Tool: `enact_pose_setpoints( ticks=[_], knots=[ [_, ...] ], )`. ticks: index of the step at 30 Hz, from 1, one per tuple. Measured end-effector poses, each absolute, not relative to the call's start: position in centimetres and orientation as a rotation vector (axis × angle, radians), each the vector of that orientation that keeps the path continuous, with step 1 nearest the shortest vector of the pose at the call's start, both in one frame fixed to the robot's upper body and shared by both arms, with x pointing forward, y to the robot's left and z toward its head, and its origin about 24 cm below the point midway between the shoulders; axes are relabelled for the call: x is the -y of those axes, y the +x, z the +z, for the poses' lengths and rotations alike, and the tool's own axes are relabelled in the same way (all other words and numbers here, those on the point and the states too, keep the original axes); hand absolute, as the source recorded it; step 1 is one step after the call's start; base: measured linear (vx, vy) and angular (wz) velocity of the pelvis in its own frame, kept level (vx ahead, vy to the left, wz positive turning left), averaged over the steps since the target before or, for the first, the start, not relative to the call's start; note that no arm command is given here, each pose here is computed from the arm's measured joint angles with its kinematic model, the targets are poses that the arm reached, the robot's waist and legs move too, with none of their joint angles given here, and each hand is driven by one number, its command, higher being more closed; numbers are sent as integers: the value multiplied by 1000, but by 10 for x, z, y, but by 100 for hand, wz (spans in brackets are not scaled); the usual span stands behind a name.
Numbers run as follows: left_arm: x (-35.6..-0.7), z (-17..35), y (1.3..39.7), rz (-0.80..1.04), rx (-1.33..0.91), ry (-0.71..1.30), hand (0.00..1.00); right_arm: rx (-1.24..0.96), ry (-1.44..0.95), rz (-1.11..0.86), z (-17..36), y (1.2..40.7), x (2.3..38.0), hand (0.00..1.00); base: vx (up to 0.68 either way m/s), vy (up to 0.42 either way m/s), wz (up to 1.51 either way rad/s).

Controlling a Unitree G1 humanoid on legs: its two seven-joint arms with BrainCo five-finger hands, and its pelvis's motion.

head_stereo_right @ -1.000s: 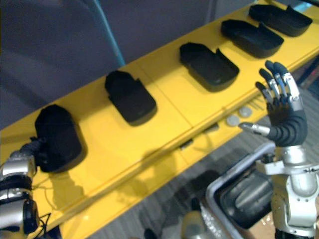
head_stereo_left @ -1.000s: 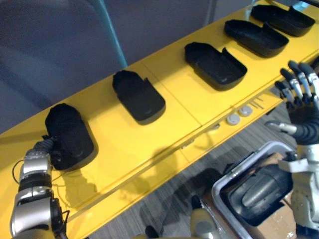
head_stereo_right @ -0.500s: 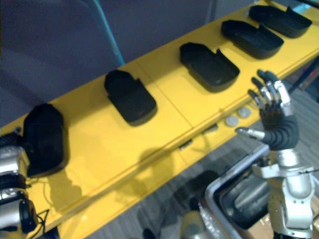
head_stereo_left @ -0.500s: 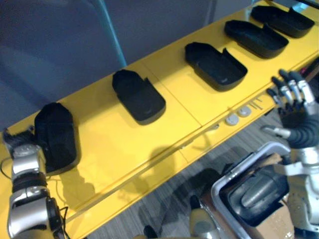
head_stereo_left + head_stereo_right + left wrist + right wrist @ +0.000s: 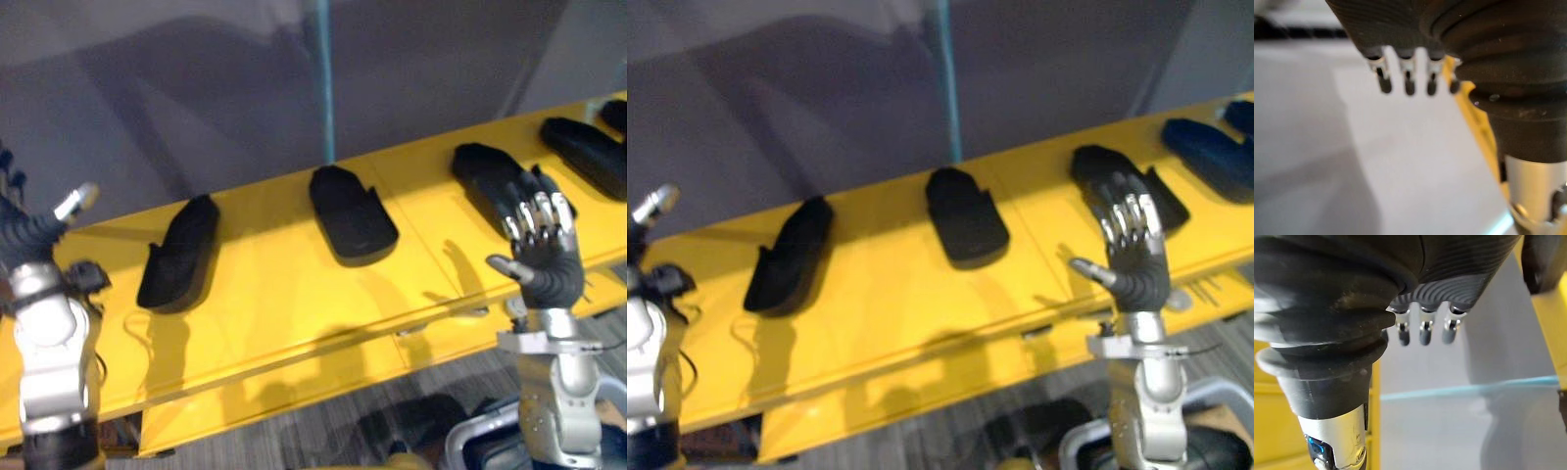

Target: Walk over and take plastic housings, then place them on the shelf

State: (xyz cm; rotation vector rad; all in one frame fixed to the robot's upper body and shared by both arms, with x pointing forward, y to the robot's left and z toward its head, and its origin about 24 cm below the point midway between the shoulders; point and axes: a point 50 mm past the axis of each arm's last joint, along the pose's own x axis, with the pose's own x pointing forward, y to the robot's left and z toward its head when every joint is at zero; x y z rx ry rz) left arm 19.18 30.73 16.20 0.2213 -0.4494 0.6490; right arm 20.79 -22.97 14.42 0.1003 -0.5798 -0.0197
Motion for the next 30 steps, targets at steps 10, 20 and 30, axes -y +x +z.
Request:
enact_pose_setpoints(
  ticks=[10,20,30],
  knots=[
    [-341,95,163,886,143,200,0,521,136,-87,131,204,230,0,-3,-2,5],
    [-357,60,199,744,-40,199,0,492,81,-72,129,207,241,0,-6,11,-9],
    [-342,67,245,525,-2,208,0,532,-20,-25,147,214,253,0,-9,5,-11]
  ],
)
